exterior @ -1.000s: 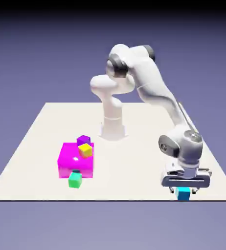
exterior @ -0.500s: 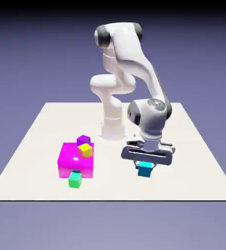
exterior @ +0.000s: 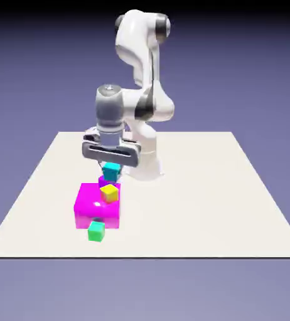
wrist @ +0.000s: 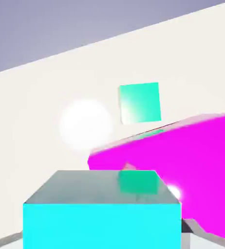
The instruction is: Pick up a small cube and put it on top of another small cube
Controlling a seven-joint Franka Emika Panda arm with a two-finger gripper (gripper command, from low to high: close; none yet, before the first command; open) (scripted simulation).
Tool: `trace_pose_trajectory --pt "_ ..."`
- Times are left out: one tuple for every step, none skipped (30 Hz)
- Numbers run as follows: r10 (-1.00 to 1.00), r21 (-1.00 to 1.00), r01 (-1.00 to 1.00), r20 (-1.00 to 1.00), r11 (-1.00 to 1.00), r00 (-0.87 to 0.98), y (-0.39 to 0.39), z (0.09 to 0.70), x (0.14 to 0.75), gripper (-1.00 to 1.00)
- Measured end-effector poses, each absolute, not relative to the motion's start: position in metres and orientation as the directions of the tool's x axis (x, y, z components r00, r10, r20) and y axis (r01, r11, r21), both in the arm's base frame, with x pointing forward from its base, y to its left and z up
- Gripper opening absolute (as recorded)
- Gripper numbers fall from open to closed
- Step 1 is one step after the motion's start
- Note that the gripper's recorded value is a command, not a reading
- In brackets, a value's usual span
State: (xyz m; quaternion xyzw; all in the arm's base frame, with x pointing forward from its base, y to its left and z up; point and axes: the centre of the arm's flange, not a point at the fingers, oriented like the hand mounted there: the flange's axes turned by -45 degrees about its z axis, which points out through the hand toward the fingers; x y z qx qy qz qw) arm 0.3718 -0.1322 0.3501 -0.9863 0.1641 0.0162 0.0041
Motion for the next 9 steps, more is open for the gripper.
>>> trace_pose_trajectory --pt "-0.323 -0.003 -0.324 -0.033 -0.946 0.946 -0.132 0.35 0.372 -1.0" --pt "-0.323 -0.003 -0.323 -0.033 -0.946 0.946 -0.132 0.336 0.373 -1.0" --pt "-0.323 -0.003 -0.323 -0.034 -0.946 0.946 -0.132 0.323 0.373 -1.0" --pt "-0.323 -0.003 -0.323 -0.034 -0.946 0.946 -0.132 0.309 0.373 -1.0" --pt "-0.323 -0.002 -0.324 -0.034 -0.946 0.946 -0.132 0.296 0.372 -1.0" --pt "-0.324 -0.001 -0.324 -0.034 -0.946 0.946 -0.132 0.282 0.371 -1.0" --pt "-0.324 -0.001 -0.324 -0.034 -0.946 0.945 -0.132 0.28 0.37 1.0" --pt "-0.324 0.0 -0.324 -0.034 -0.946 0.945 -0.132 0.28 0.37 1.0" --pt "-0.324 0.0 -0.324 -0.034 -0.946 0.946 -0.132 0.28 0.37 1.0"
